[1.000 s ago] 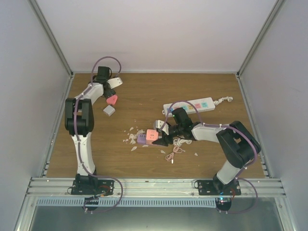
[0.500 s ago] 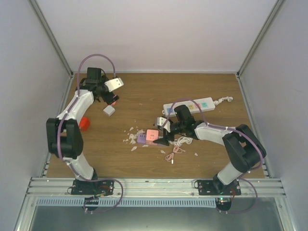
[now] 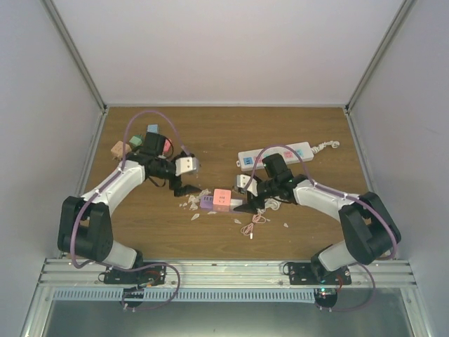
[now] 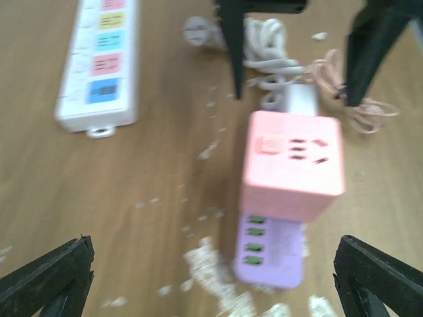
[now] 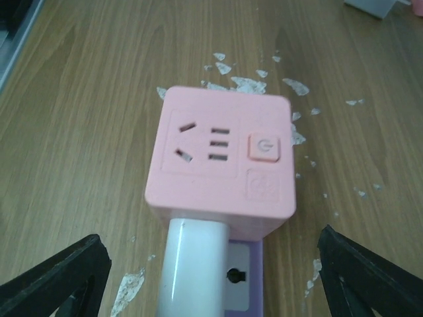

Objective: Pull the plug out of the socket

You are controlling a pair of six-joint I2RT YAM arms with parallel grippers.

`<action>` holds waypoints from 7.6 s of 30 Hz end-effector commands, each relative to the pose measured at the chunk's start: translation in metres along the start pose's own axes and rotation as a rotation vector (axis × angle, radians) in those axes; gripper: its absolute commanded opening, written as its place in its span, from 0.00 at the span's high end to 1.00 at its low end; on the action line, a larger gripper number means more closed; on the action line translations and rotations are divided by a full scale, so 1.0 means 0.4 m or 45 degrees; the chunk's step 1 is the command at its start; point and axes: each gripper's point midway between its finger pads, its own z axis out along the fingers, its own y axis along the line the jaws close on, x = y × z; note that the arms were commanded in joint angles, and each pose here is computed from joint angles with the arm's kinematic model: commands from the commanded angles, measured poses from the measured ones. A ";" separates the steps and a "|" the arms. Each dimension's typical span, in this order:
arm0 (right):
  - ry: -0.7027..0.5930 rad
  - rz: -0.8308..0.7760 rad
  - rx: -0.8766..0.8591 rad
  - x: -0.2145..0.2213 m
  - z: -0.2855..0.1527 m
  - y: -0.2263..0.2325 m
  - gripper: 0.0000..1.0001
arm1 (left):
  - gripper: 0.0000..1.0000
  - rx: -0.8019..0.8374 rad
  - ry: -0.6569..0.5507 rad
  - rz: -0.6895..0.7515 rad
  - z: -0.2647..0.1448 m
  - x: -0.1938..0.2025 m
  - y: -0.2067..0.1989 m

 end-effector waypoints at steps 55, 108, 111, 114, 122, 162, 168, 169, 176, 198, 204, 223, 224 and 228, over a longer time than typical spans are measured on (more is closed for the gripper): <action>0.244 0.171 0.059 0.160 -0.061 -0.017 0.85 | 0.72 0.110 0.258 0.122 0.271 0.123 -0.139; -0.441 0.633 -0.430 -0.212 -0.172 -0.122 0.84 | 0.02 -0.125 -0.073 0.874 0.115 -0.316 -0.035; -0.445 0.661 -0.460 -0.207 -0.166 -0.123 0.84 | 0.07 -0.102 -0.059 0.920 0.134 -0.326 -0.054; -0.440 0.675 -0.465 -0.200 -0.160 -0.126 0.84 | 0.17 -0.099 -0.020 0.949 0.155 -0.325 -0.064; -0.471 0.698 -0.521 -0.200 -0.158 -0.116 0.85 | 0.43 -0.075 0.041 1.000 0.184 -0.307 -0.084; -0.346 0.468 0.058 -0.145 -0.305 -0.156 0.05 | 0.79 -0.253 0.070 0.346 -0.101 -0.067 0.035; -0.295 0.435 0.127 -0.112 -0.302 -0.141 0.04 | 0.80 -0.229 0.182 0.264 -0.138 0.092 -0.009; -0.288 0.430 0.135 -0.108 -0.301 -0.141 0.05 | 0.80 -0.221 0.193 0.251 -0.144 0.112 -0.014; -0.228 0.404 0.129 -0.069 -0.267 -0.133 0.04 | 0.78 -0.230 0.290 0.152 -0.149 0.265 -0.008; 0.062 0.239 0.000 0.041 -0.058 -0.042 0.08 | 0.60 -0.247 0.461 -0.045 -0.105 0.525 0.051; 0.055 0.190 0.014 0.041 -0.042 -0.040 0.08 | 0.24 -0.244 0.403 -0.078 -0.120 0.490 0.050; 0.093 0.121 0.010 0.059 0.034 -0.058 0.08 | 0.01 -0.104 -0.017 0.084 -0.053 0.076 -0.040; 0.099 0.123 0.010 0.061 0.036 -0.058 0.08 | 0.01 -0.082 -0.034 0.095 -0.037 0.056 -0.050; 0.118 0.130 0.018 0.066 0.036 -0.058 0.08 | 0.01 -0.021 -0.088 0.144 0.022 -0.008 -0.074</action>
